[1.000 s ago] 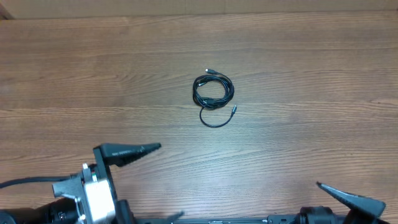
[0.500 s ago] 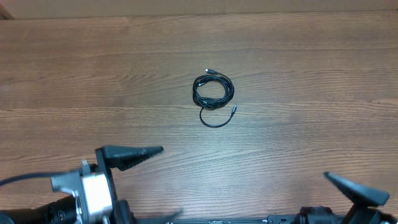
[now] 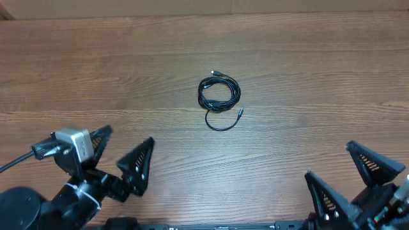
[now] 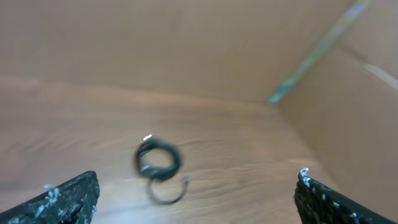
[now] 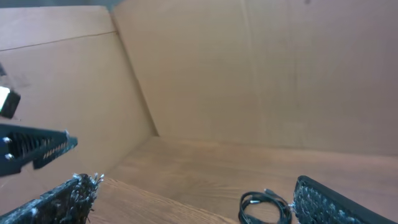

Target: Untangle cables

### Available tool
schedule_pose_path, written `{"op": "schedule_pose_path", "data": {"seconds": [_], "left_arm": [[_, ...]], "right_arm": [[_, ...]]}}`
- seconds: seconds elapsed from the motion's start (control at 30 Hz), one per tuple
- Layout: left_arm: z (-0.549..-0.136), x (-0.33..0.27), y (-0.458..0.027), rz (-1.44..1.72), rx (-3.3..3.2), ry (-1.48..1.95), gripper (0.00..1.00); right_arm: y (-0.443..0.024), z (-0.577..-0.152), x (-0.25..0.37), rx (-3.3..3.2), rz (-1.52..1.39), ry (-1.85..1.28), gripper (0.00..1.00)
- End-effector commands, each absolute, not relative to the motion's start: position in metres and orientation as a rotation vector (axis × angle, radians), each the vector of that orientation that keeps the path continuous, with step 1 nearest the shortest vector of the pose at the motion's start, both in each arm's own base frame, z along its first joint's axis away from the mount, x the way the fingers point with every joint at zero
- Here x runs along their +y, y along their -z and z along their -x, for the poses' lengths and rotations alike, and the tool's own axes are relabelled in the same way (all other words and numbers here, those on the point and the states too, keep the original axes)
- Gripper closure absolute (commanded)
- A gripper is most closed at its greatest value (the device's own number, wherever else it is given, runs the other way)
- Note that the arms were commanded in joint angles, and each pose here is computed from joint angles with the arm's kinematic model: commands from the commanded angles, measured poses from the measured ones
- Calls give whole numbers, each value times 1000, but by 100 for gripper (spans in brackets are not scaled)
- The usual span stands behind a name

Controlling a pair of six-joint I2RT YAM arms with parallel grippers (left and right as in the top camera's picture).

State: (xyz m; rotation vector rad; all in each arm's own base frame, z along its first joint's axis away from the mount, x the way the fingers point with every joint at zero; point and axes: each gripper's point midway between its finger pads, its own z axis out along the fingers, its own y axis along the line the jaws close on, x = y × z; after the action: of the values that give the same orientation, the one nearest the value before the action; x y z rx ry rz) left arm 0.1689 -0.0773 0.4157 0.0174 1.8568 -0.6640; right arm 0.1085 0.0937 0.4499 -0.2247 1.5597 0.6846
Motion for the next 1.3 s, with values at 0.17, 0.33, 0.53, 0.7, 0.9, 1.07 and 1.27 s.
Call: {"op": "schedule_pose_path", "data": {"seconds": [0.17, 0.33, 0.53, 0.7, 0.9, 1.07, 1.27], "left_arm": [[-176, -59, -402, 168, 1917, 616, 1], [-185, -59, -387, -27, 1969, 475, 0], [-209, -80, -318, -58, 2188, 638, 0], [-231, -112, -269, -190, 2291, 875, 0], [-263, -148, -225, -297, 2406, 1040, 1], [-286, -188, -203, -395, 2416, 1072, 8], [-318, -214, -176, -304, 2452, 1011, 10]], "right_arm": [[-442, -111, 92, 1611, 184, -700, 0], [-439, -112, 91, 1623, 176, -699, 0], [-439, -111, 92, 1624, 178, -702, 0], [-439, -109, 95, 1623, 196, -719, 0], [-440, -103, 104, 1619, 252, -771, 0], [-437, -102, 105, 1630, 250, -775, 0], [-436, -101, 107, 1637, 260, -789, 0]]}}
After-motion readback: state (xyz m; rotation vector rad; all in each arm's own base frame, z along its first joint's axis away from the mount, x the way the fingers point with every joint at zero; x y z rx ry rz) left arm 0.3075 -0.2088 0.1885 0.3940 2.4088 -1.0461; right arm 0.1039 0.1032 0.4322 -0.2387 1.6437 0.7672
